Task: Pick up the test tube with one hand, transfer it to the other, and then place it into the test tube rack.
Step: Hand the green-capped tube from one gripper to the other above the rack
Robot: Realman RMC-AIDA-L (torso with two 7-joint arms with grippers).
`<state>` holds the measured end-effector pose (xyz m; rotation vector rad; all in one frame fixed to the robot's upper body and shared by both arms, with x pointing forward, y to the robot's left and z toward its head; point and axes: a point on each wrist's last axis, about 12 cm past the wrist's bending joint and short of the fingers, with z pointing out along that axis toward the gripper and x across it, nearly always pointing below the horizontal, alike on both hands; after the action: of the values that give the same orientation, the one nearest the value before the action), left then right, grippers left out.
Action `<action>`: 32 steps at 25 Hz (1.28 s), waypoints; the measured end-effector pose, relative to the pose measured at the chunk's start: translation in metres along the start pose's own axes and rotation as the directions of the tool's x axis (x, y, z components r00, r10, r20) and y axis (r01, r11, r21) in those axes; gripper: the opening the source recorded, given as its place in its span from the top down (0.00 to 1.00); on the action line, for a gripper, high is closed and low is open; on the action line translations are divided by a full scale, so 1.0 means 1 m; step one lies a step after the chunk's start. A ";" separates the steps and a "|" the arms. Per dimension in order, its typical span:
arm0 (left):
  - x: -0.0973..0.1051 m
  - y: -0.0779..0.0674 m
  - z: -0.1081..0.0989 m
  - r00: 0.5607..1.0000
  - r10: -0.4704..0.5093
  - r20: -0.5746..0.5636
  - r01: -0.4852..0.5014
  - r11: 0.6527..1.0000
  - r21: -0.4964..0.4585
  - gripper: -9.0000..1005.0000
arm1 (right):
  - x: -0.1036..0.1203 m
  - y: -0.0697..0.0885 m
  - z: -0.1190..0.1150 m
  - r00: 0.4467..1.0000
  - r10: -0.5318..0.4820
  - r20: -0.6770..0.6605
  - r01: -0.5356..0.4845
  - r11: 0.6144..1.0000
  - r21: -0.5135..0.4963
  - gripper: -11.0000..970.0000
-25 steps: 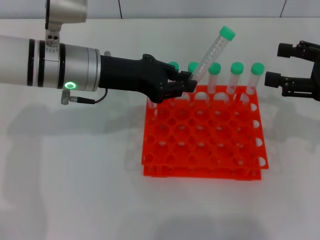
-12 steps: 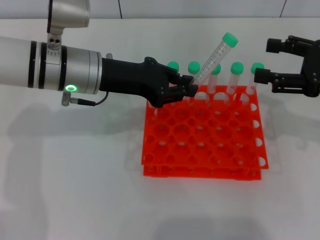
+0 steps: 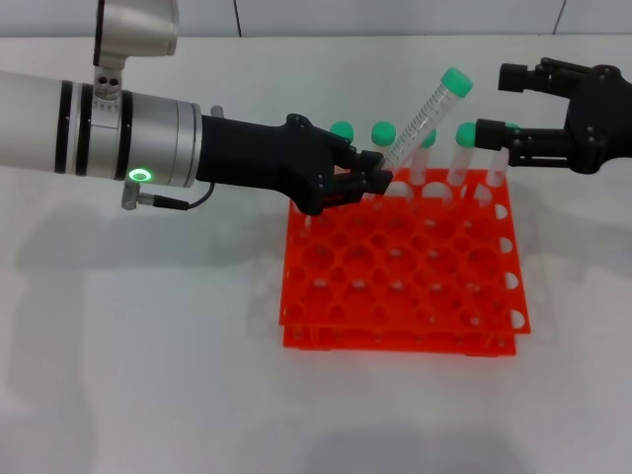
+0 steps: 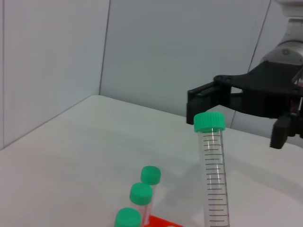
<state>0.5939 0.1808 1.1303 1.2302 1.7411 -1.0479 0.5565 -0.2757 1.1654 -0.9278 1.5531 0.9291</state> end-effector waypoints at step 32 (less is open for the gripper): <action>0.002 -0.002 0.002 1.000 -0.006 -0.008 0.006 1.000 0.015 0.72 | -0.006 -0.004 0.022 1.000 0.000 0.008 0.001 1.000 -0.031 0.35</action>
<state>0.5913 0.1795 1.1282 1.2415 1.7469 -1.0624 0.5700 -0.2565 1.1681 -0.9452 1.5359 0.9575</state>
